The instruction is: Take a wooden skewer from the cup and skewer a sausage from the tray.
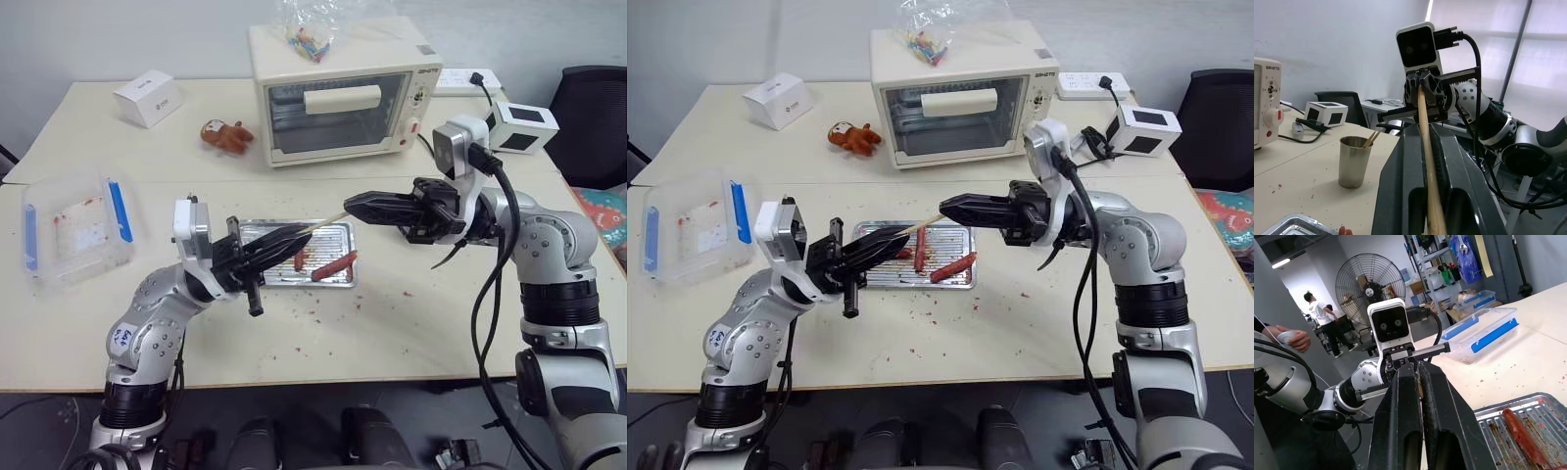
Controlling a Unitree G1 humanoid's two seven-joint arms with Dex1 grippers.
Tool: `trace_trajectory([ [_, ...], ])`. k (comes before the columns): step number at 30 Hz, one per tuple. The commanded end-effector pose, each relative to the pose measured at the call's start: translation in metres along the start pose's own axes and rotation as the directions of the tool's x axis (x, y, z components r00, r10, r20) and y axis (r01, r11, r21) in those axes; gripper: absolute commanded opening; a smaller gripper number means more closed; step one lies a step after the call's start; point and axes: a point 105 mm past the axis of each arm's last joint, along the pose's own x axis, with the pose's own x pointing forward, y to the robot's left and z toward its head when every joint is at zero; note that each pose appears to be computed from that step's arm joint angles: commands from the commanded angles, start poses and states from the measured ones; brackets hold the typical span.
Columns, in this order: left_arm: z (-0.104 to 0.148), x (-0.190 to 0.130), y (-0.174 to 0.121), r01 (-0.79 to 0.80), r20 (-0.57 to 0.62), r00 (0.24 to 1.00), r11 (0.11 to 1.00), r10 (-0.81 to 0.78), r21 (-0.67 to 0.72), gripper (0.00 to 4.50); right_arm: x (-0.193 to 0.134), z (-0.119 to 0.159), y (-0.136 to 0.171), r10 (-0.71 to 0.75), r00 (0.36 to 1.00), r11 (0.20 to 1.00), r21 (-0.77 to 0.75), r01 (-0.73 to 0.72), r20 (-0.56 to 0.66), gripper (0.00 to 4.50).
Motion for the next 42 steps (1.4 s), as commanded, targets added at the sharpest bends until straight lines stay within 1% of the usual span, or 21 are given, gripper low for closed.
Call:
trace_trajectory([
  [1,0.015,0.003,-0.002,0.007,0.047,0.999,0.999,-0.010,0.048,0.03,-0.005,0.003,0.004,-0.016,1.000,0.999,-0.034,0.015,-0.005,0.00],
  [4,0.016,-0.001,0.001,-0.006,0.033,0.999,0.999,0.004,0.049,0.03,-0.008,-0.001,0.000,-0.069,0.998,0.998,0.004,0.069,-0.014,0.00],
  [7,0.017,-0.010,0.005,-0.033,0.005,0.999,0.998,0.033,0.062,0.00,-0.016,-0.001,-0.002,-0.125,0.992,0.990,-0.063,0.123,-0.030,0.73],
  [10,0.018,-0.029,0.010,-0.083,-0.033,0.996,0.994,0.086,0.073,0.00,-0.030,-0.011,-0.006,-0.209,0.975,0.963,-0.187,0.192,-0.075,1.73],
  [11,0.017,-0.041,0.013,-0.123,-0.055,0.990,0.990,0.127,0.075,0.00,-0.040,-0.020,-0.007,-0.249,0.962,0.942,-0.256,0.215,-0.109,2.08],
  [12,0.016,-0.054,0.014,-0.160,-0.079,0.983,0.984,0.166,0.076,0.00,-0.049,-0.032,-0.004,-0.263,0.949,0.935,-0.288,0.207,-0.173,2.42],
  [13,0.015,-0.063,0.015,-0.183,-0.096,0.977,0.980,0.190,0.078,0.00,-0.056,-0.041,-0.002,-0.267,0.938,0.932,-0.306,0.194,-0.220,2.74],
  [14,0.015,-0.075,0.016,-0.222,-0.112,0.967,0.972,0.230,0.077,0.00,-0.066,-0.051,-0.002,-0.295,0.921,0.914,-0.356,0.195,-0.255,3.11],
  [16,0.014,-0.103,0.017,-0.325,-0.139,0.933,0.943,0.332,0.075,0.00,-0.091,-0.071,0.001,-0.339,0.888,0.904,-0.370,0.216,-0.309,3.77],
  [18,0.013,-0.124,0.018,-0.404,-0.150,0.899,0.911,0.412,0.078,0.00,-0.111,-0.084,0.002,-0.373,0.862,0.895,-0.377,0.237,-0.342,4.42],
  [20,0.011,-0.142,0.017,-0.471,-0.160,0.864,0.878,0.478,0.084,0.00,-0.128,-0.096,0.004,-0.397,0.829,0.888,-0.394,0.238,-0.394,4.47],
  [21,0.009,-0.152,0.015,-0.503,-0.167,0.844,0.860,0.510,0.087,0.00,-0.134,-0.098,0.004,-0.410,0.821,0.885,-0.392,0.252,-0.398,4.47],
  [23,0.007,-0.169,0.012,-0.566,-0.166,0.804,0.820,0.571,0.084,0.00,-0.133,-0.093,0.000,-0.420,0.830,0.877,-0.398,0.268,-0.367,4.47],
  [25,0.006,-0.183,0.013,-0.617,-0.166,0.761,0.779,0.627,0.114,0.00,-0.123,-0.087,-0.006,-0.413,0.840,0.879,-0.395,0.267,-0.352,4.47],
  [27,0.008,-0.195,0.015,-0.663,-0.147,0.723,0.738,0.675,0.128,0.00,-0.098,-0.079,-0.013,-0.355,0.855,0.903,-0.376,0.209,-0.379,4.47],
  [29,0.009,-0.193,0.016,-0.669,-0.133,0.722,0.734,0.679,0.121,0.00,-0.073,-0.073,-0.020,-0.296,0.855,0.919,-0.371,0.133,-0.426,4.47],
  [31,0.008,-0.187,0.016,-0.656,-0.134,0.734,0.746,0.666,0.114,0.00,-0.054,-0.069,-0.031,-0.279,0.854,0.923,-0.369,0.111,-0.439,4.47],
  [35,0.006,-0.175,0.018,-0.632,-0.128,0.756,0.767,0.642,0.109,0.00,-0.016,-0.076,-0.057,-0.256,0.814,0.923,-0.382,0.046,-0.521,4.47],
  [38,0.007,-0.168,0.017,-0.618,-0.118,0.769,0.778,0.628,0.111,0.00,0.001,-0.084,-0.070,-0.246,0.776,0.924,-0.382,0.007,-0.580,4.47],
  [42,0.008,-0.162,0.014,-0.613,-0.108,0.775,0.782,0.623,0.112,0.00,0.017,-0.090,-0.085,-0.245,0.756,0.922,-0.388,-0.013,-0.607,4.47],
])
